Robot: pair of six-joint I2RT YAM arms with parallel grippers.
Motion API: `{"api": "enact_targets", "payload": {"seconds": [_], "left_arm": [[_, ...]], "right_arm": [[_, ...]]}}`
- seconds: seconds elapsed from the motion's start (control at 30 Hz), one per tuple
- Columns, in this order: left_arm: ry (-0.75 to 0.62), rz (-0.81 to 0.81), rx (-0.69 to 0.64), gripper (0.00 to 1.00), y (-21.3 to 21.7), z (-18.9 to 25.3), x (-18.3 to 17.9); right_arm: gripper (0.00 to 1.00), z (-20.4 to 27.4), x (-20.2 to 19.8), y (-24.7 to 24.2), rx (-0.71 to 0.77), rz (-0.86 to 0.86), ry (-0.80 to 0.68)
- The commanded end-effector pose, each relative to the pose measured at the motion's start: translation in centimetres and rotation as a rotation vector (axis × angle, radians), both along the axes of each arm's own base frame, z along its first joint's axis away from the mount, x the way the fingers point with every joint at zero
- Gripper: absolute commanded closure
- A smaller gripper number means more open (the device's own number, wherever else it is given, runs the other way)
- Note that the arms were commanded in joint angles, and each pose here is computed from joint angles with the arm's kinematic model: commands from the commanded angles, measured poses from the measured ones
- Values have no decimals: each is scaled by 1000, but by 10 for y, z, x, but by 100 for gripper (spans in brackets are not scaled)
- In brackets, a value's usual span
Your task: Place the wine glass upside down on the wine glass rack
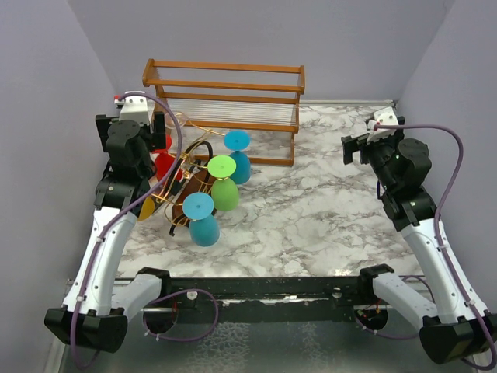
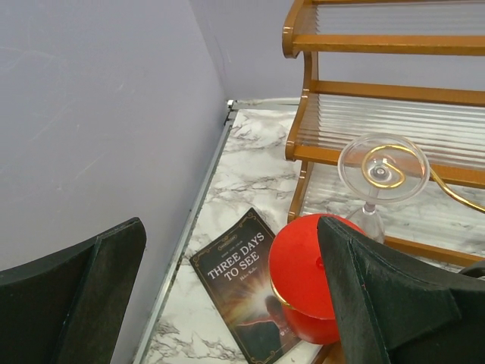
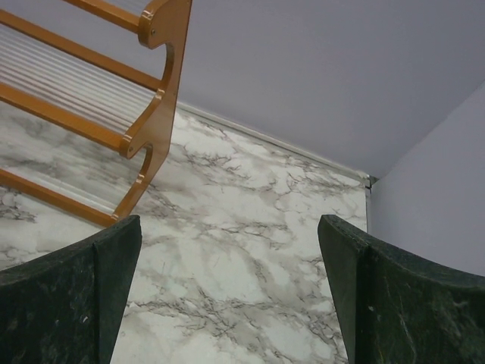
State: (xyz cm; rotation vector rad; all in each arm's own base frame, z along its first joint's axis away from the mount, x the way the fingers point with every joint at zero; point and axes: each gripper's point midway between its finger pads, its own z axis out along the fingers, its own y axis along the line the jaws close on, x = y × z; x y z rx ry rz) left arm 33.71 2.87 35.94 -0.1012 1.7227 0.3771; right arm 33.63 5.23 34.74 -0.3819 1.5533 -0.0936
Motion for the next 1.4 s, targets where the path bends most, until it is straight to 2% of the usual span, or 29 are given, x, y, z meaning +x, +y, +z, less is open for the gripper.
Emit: {"api": "enact_targets", "payload": {"seconds": [0.0,0.3,0.53,0.93,1.37], "left_arm": [[-84,-41,-15,1,-4,25,-7],[-49,-188,-34,1,-28,16,-7],[-70,-178,-51,1,-23,21,-15],[-98,-178,-71,1,-13,29,-35],[-94,-216,-84,1,-15,34,-38]], "right_arm": [[0,8,2,1,-52,23,9],[0,5,2,-5,-48,-14,66],[0,-6,-9,-10,-64,-26,104],[0,4,-25,-18,-39,-61,76],[0,16,-34,-19,-12,-62,44]]}}
